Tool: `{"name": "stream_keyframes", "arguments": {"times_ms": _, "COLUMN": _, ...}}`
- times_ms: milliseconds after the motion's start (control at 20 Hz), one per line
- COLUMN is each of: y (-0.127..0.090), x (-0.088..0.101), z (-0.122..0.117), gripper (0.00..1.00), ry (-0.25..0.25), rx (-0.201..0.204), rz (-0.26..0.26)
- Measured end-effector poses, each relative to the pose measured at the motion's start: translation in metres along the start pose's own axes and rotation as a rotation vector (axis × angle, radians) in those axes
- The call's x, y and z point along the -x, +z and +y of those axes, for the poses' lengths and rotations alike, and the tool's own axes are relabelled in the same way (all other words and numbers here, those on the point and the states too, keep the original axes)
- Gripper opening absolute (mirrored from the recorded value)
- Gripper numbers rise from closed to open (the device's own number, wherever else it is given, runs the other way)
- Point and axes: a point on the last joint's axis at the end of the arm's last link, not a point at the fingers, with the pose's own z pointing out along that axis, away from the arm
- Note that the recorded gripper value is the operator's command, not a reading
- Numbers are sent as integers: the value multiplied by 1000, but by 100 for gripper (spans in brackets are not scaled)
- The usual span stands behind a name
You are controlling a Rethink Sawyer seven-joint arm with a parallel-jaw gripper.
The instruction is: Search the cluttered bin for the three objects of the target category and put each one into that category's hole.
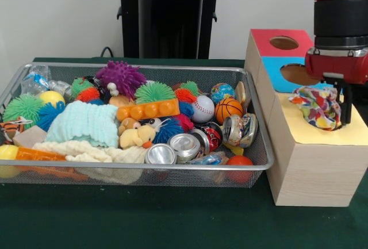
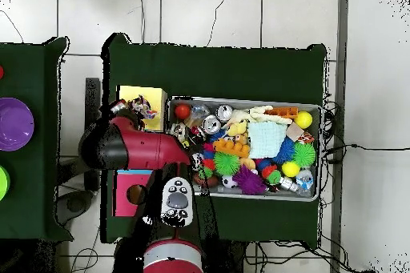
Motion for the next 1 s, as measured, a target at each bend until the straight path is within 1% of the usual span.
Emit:
{"name": "stream_keyframes", "arguments": {"times_ms": 150, "y": 3, "x": 3, "z": 6, "gripper": 0, "ry": -2, "rx": 12, "rz": -9}}
{"name": "stream_keyframes", "arguments": {"times_ms": 250, "y": 5, "x": 4, "z": 8, "gripper": 0, "ry": -7, "rx": 12, "rz": -15}}
{"name": "stream_keyframes", "arguments": {"times_ms": 800, "y": 5, "x": 3, "z": 8, "gripper": 0, "ry": -30, "rx": 4, "rz": -36}}
{"name": "stream_keyframes", "arguments": {"times_ms": 850, "y": 5, "x": 2, "z": 8, "gripper": 0, "ry": -42, "rx": 1, "rz": -48}}
{"name": "stream_keyframes", "arguments": {"times_ms": 1000, "y": 5, "x": 1, "z": 9, "gripper": 0, "ry": -56, "rx": -2, "rz": -61}}
